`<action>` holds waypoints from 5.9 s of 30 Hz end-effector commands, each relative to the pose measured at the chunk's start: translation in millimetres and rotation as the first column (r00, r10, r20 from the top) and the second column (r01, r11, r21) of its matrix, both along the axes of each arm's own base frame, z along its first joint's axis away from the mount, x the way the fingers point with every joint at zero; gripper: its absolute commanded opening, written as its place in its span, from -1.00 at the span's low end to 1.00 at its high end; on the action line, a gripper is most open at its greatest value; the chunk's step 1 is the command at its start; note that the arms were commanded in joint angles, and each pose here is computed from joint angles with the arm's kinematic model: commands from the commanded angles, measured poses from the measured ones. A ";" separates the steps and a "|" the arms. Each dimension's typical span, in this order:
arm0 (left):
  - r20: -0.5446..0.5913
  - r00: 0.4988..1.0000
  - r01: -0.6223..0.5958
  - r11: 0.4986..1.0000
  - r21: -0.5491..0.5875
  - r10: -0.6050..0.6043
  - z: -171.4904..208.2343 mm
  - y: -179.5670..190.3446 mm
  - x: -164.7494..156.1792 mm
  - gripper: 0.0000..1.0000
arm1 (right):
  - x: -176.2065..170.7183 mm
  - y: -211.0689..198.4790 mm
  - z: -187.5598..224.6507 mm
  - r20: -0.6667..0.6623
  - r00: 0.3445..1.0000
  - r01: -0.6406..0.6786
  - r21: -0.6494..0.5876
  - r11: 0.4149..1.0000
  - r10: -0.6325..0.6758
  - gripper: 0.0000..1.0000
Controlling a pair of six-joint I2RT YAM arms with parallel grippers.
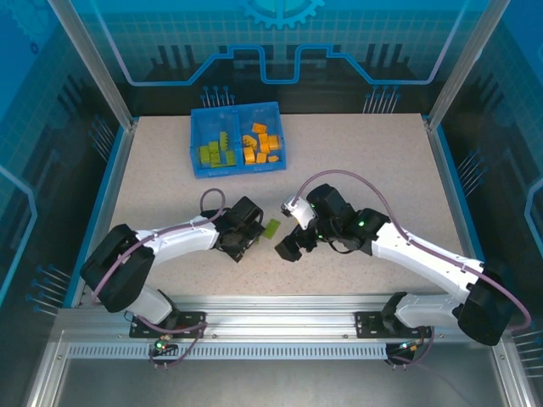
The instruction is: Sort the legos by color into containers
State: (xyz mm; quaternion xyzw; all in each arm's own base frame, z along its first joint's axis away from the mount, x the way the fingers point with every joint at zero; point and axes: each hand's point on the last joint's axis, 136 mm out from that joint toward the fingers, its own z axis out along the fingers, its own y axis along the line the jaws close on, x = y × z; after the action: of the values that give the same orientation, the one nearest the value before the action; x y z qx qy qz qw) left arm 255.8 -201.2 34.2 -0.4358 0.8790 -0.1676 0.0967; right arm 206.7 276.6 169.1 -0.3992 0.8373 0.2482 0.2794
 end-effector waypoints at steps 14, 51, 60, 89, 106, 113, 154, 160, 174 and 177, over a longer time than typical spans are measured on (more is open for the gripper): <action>-0.015 0.999 -0.046 0.994 0.096 0.047 -21.2 10.9 6.9 0.23 | -9.2 6.6 4.1 -0.013 0.998 -0.067 0.001 0.998 0.067 1.00; 0.375 0.858 0.169 0.882 0.440 -0.351 141.0 78.4 91.9 -0.27 | -4.8 19.8 33.7 0.058 0.997 -0.049 0.050 0.998 0.046 1.00; 0.377 0.825 0.172 0.823 0.542 -0.421 153.5 103.9 208.7 -0.28 | -10.3 12.0 45.2 0.070 0.997 -0.025 0.078 0.997 0.019 1.00; 0.418 0.864 0.087 0.901 0.424 -0.280 124.5 167.7 345.9 0.11 | -22.3 -6.6 54.5 0.098 0.995 0.025 0.063 0.998 -0.031 1.00; 0.560 0.737 0.172 0.906 0.387 -0.378 204.8 64.0 139.2 0.03 | -5.9 -0.9 62.0 0.177 0.980 0.084 0.070 0.994 -0.096 1.00; 0.398 0.896 0.096 0.961 0.258 -0.197 126.2 48.0 48.4 0.10 | 10.0 -5.4 65.9 0.240 0.957 0.146 0.093 0.985 -0.164 1.00; -0.039 0.980 0.197 0.939 0.283 -0.194 -22.7 30.7 41.2 -0.40 | 5.6 -15.4 52.4 0.194 0.966 0.160 0.076 0.984 -0.172 1.00; 0.007 0.977 0.206 0.948 0.241 -0.214 -12.9 28.4 42.0 -0.66 | 5.1 -13.7 54.2 0.189 0.968 0.152 0.079 0.985 -0.165 1.00; 0.268 0.863 0.275 0.843 0.463 -0.428 109.1 45.2 90.7 -0.95 | -16.5 13.6 44.1 0.118 0.993 -0.010 0.090 0.996 0.000 1.00; 0.300 0.857 0.223 0.825 0.519 -0.420 133.8 67.9 118.6 -0.95 | -11.9 9.6 46.3 0.138 0.990 0.019 0.085 0.996 -0.031 1.00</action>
State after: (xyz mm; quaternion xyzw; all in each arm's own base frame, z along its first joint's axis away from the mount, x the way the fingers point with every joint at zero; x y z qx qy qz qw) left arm 353.1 -167.9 143.1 -0.2195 0.9209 -0.1143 0.3011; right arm 192.1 280.4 196.0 -0.3905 0.8223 0.2453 0.3335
